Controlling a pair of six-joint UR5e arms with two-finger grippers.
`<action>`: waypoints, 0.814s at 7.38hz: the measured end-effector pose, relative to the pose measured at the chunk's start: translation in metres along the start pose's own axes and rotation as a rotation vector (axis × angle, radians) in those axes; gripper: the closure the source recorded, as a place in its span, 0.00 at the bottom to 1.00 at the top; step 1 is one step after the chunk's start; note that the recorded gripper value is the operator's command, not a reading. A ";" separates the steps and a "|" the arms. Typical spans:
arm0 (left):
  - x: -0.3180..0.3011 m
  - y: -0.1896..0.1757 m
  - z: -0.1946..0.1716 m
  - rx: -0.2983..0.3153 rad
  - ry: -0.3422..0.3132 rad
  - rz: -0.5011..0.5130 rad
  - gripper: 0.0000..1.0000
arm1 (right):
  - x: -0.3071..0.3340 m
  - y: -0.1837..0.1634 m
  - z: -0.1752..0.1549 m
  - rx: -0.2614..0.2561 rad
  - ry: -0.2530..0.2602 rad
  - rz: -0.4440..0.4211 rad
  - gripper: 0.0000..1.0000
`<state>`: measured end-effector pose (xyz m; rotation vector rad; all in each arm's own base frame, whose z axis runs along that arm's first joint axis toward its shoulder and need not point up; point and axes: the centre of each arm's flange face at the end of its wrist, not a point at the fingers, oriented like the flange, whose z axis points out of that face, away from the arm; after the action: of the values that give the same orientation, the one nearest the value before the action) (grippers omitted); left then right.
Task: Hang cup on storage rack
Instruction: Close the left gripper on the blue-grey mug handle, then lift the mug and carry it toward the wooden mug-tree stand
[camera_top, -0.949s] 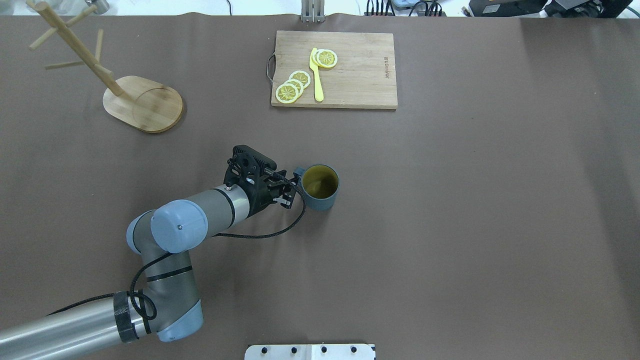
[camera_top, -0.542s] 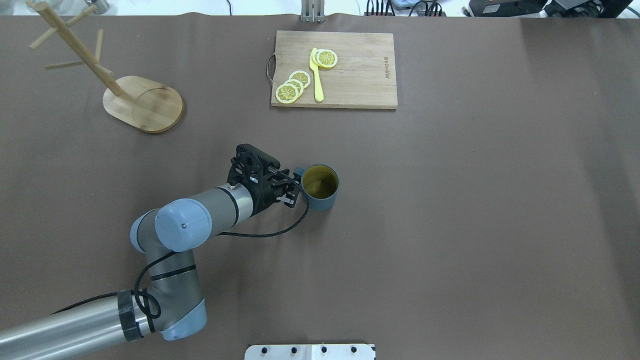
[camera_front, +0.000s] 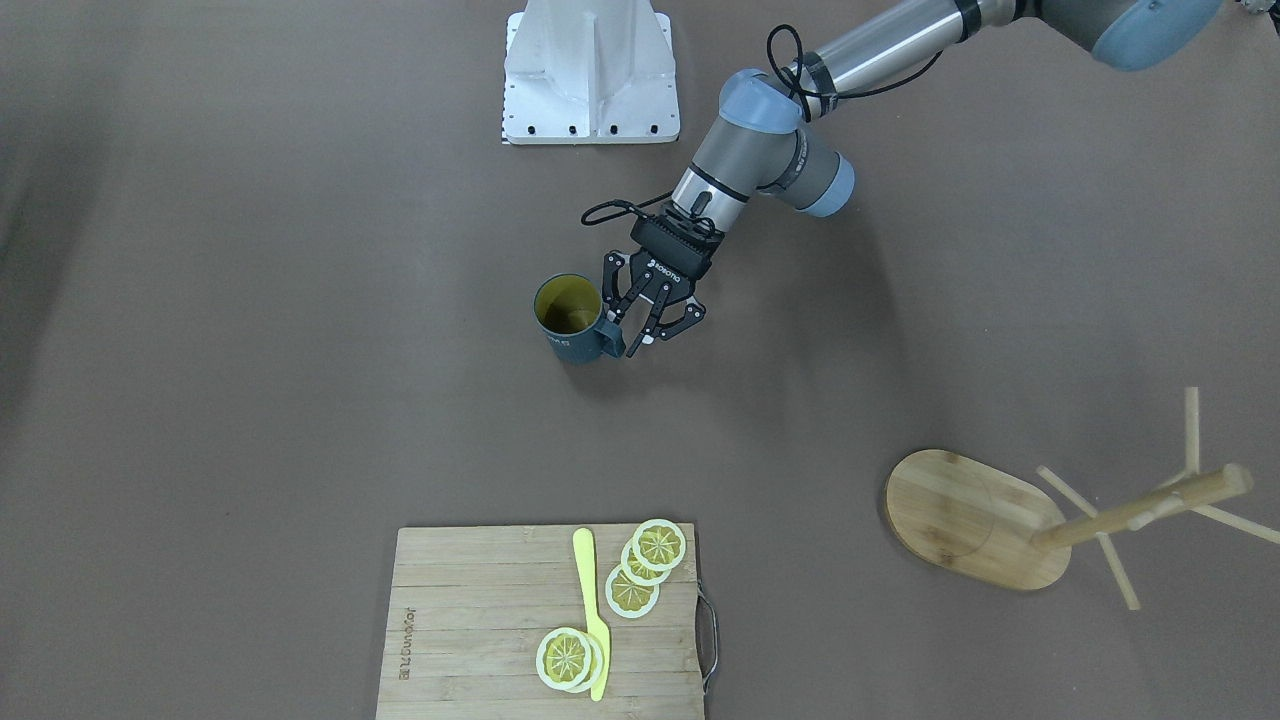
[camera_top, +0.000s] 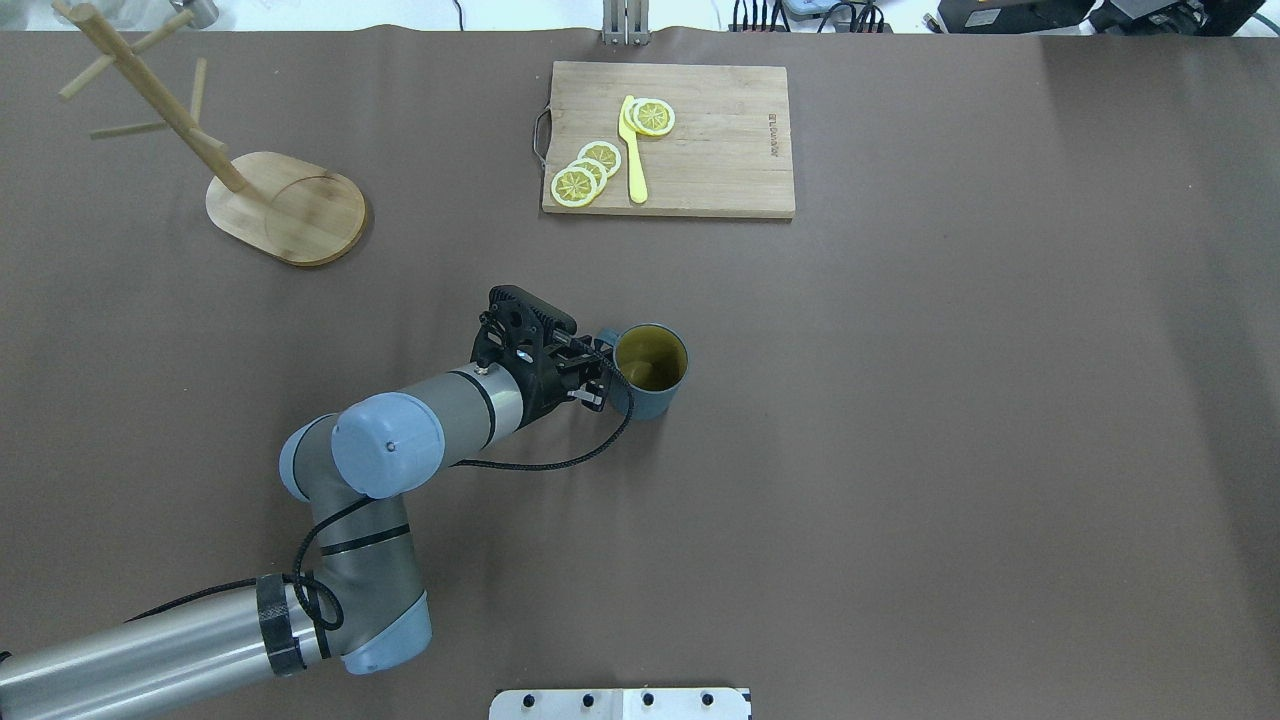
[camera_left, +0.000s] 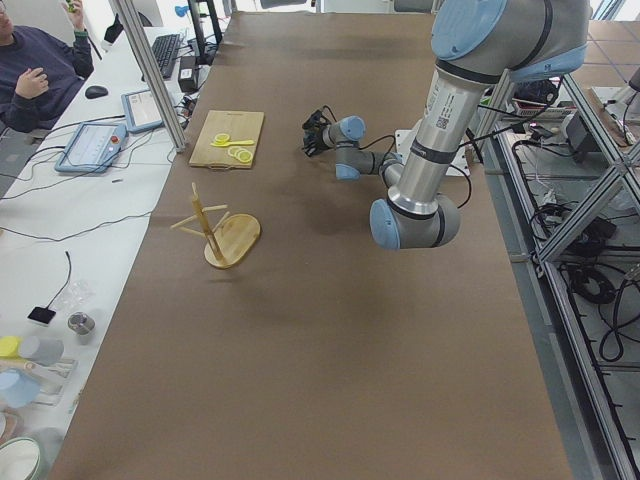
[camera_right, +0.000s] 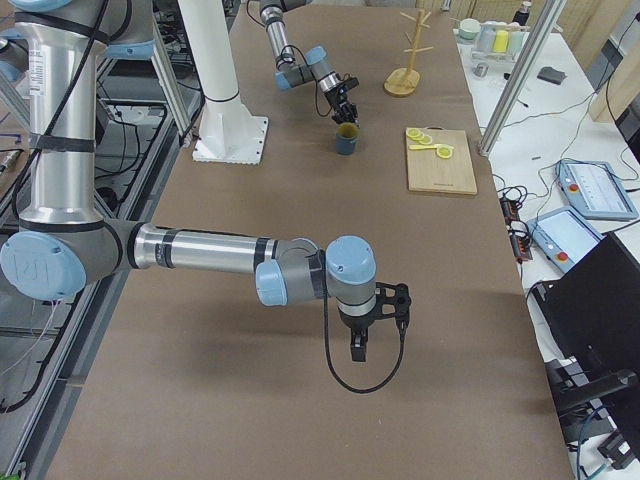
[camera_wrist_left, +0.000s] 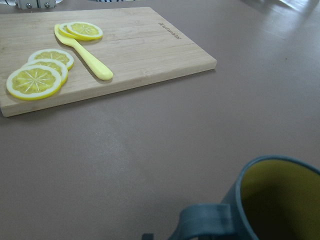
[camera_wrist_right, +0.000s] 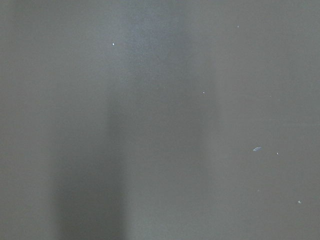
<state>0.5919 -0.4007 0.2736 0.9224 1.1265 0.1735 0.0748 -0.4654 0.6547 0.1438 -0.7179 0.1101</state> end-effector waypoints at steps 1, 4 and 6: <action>0.001 -0.001 0.001 0.001 0.000 0.000 0.95 | 0.000 0.000 0.000 0.000 0.000 0.000 0.00; 0.001 -0.004 0.000 0.015 0.012 -0.047 1.00 | 0.000 0.000 0.000 0.000 0.000 0.000 0.00; -0.014 -0.021 -0.007 0.065 0.032 -0.116 1.00 | 0.001 0.000 0.001 -0.001 0.003 0.000 0.00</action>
<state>0.5731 -0.4178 0.2671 0.9120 1.2173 0.0572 0.0750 -0.4654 0.6555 0.1432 -0.7154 0.1096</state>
